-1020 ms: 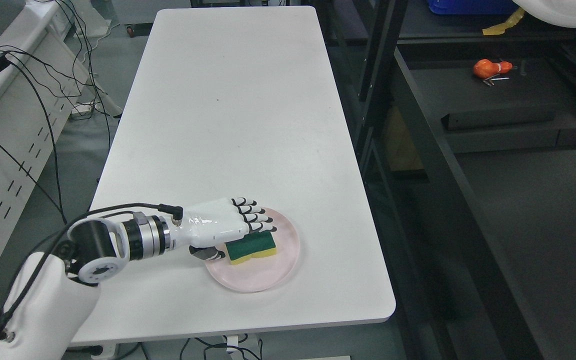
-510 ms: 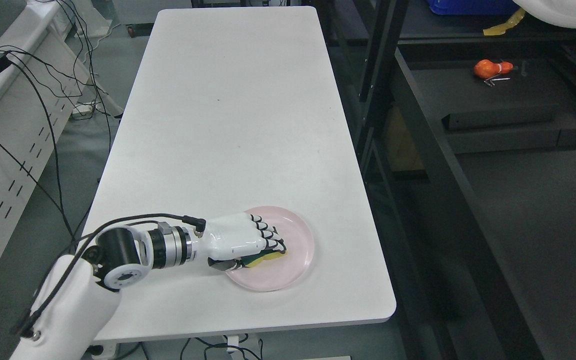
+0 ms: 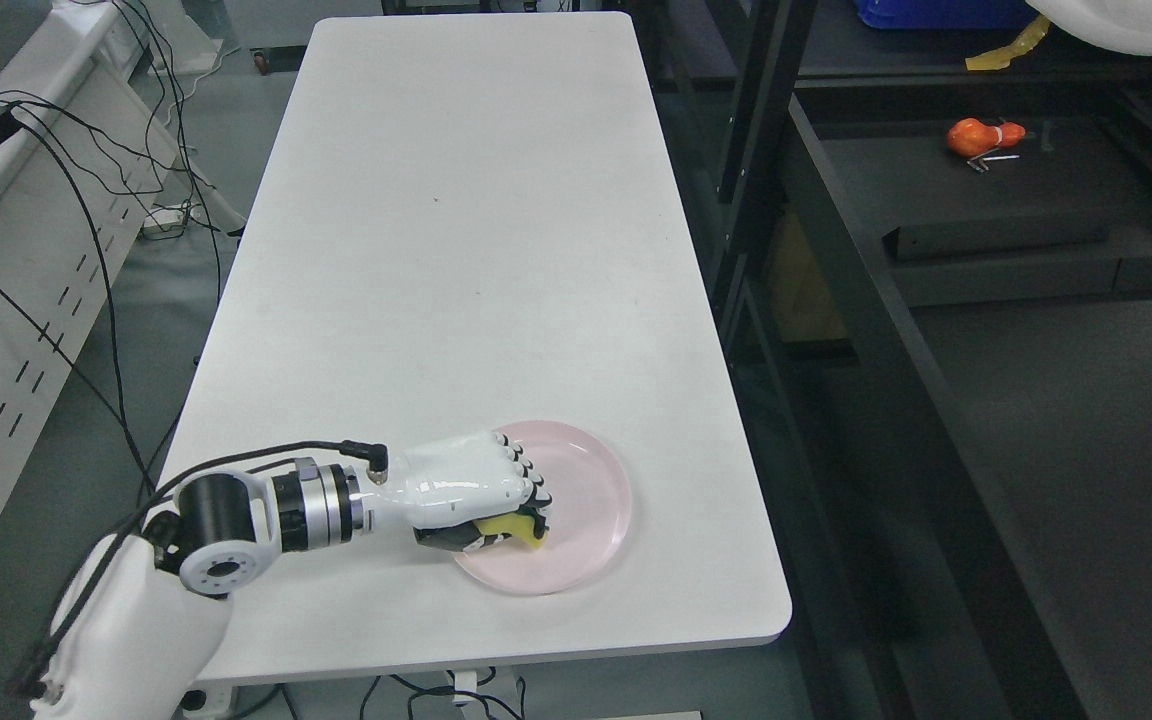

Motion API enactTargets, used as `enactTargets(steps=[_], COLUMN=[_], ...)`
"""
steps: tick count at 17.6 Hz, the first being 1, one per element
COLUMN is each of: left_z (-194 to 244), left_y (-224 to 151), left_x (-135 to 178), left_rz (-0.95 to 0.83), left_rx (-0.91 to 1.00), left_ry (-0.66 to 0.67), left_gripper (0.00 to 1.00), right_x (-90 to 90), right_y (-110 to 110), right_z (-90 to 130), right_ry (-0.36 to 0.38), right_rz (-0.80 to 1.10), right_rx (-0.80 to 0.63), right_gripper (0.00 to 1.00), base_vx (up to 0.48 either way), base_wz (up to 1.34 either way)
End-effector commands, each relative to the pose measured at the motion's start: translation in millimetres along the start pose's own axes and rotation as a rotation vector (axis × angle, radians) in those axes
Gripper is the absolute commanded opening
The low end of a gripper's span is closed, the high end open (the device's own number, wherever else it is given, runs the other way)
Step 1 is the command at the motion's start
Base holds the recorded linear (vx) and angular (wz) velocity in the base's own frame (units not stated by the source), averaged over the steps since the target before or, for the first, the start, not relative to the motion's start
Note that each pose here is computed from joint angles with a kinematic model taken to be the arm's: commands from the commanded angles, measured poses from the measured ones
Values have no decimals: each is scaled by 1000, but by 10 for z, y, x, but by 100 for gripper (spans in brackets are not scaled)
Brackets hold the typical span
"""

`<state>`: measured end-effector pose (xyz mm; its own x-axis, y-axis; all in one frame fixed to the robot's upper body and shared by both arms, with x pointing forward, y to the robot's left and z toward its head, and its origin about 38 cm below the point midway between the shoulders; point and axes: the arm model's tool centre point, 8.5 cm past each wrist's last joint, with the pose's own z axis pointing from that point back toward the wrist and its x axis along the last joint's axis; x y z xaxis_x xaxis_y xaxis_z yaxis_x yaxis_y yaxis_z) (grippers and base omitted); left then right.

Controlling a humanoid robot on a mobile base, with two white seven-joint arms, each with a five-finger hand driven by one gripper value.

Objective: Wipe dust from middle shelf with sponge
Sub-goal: 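Lift the sponge off the plate and pull it toward the robot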

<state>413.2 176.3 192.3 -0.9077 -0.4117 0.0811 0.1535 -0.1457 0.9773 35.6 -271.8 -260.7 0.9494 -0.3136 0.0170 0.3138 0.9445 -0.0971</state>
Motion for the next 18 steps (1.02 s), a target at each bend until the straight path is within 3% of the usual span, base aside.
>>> enactTargets(steps=[1, 6, 10, 13, 18], left_z=[460, 606, 709, 631, 633], left_y=[450, 348, -36, -202, -230], left_x=[-189, -210, -276, -301, -178], left_rz=[217, 634, 963, 1111, 1176], left_rx=[499, 953, 1212, 1306, 1354], left_ry=[-9, -92, -3, 109, 155], left_gripper=[1, 1, 2, 2, 1], right_x=[95, 95, 95, 95, 95], right_y=[-101, -101, -101, -101, -101], right_z=[1, 1, 1, 1, 1], right_ry=[-22, -22, -22, -22, -22], right_rz=[-2, -2, -2, -2, -2], right_rx=[-15, -15, -15, -15, -15], right_gripper=[100, 100, 100, 100, 100], base_vx=[0, 0, 0, 0, 0], base_wz=[0, 0, 0, 0, 0])
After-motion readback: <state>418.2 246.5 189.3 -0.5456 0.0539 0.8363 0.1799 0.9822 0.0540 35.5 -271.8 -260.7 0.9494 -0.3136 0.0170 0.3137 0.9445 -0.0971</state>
